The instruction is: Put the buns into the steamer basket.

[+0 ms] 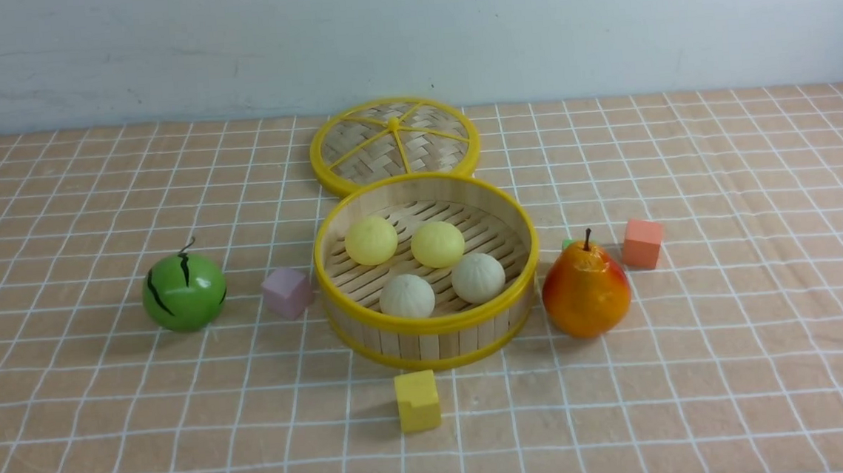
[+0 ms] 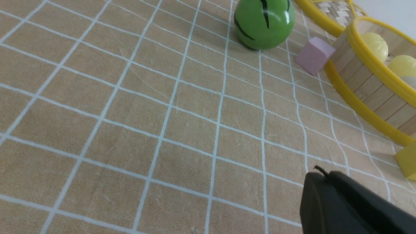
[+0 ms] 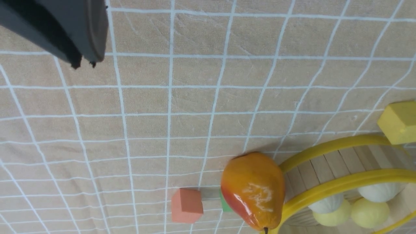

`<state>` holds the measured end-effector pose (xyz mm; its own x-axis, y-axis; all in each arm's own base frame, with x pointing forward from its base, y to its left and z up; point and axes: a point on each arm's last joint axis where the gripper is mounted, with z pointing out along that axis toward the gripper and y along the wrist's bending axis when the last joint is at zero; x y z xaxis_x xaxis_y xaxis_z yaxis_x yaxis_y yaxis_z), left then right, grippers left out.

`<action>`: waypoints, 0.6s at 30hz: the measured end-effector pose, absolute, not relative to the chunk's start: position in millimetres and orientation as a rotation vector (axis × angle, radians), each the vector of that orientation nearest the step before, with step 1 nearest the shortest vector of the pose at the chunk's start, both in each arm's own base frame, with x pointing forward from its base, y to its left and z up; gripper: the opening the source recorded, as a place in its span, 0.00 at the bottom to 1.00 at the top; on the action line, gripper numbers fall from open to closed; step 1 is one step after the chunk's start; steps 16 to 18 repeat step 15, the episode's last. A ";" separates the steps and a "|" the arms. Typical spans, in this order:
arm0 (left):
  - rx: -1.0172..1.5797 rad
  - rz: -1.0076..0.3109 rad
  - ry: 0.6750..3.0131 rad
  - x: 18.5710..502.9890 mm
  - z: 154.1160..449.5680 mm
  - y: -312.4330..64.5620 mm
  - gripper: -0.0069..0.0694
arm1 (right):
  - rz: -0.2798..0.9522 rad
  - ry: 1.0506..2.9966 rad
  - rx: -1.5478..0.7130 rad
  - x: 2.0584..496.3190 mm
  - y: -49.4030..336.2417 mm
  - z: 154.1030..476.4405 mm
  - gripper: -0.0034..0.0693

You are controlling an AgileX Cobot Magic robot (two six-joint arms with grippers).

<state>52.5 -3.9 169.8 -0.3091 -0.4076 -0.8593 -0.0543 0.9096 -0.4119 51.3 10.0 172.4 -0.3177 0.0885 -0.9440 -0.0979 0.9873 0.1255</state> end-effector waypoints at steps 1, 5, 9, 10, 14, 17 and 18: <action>-0.341 -0.364 1.864 52.5 169.8 -3.9 0.07 | 0.186 1.885 -0.007 51.3 10.0 172.4 0.09; -0.341 -0.364 1.864 52.5 169.8 -3.9 0.07 | 0.186 1.885 -0.007 51.3 10.0 172.4 0.09; -0.341 -0.364 1.864 52.5 169.8 -3.9 0.07 | 0.187 1.884 -0.006 51.4 9.9 172.5 0.09; -0.341 -0.364 1.864 52.5 169.8 -3.9 0.07 | 0.187 1.884 -0.006 51.4 9.9 172.5 0.09; -0.341 -0.364 1.864 52.5 169.8 -3.9 0.08 | 0.187 1.884 -0.006 51.4 9.9 172.5 0.10; -0.341 -0.364 1.864 52.5 169.8 -3.9 0.08 | 0.187 1.884 -0.006 51.4 9.9 172.5 0.10; -0.341 -0.364 1.864 52.5 169.8 -3.9 0.08 | 0.187 1.884 -0.006 51.4 9.9 172.5 0.10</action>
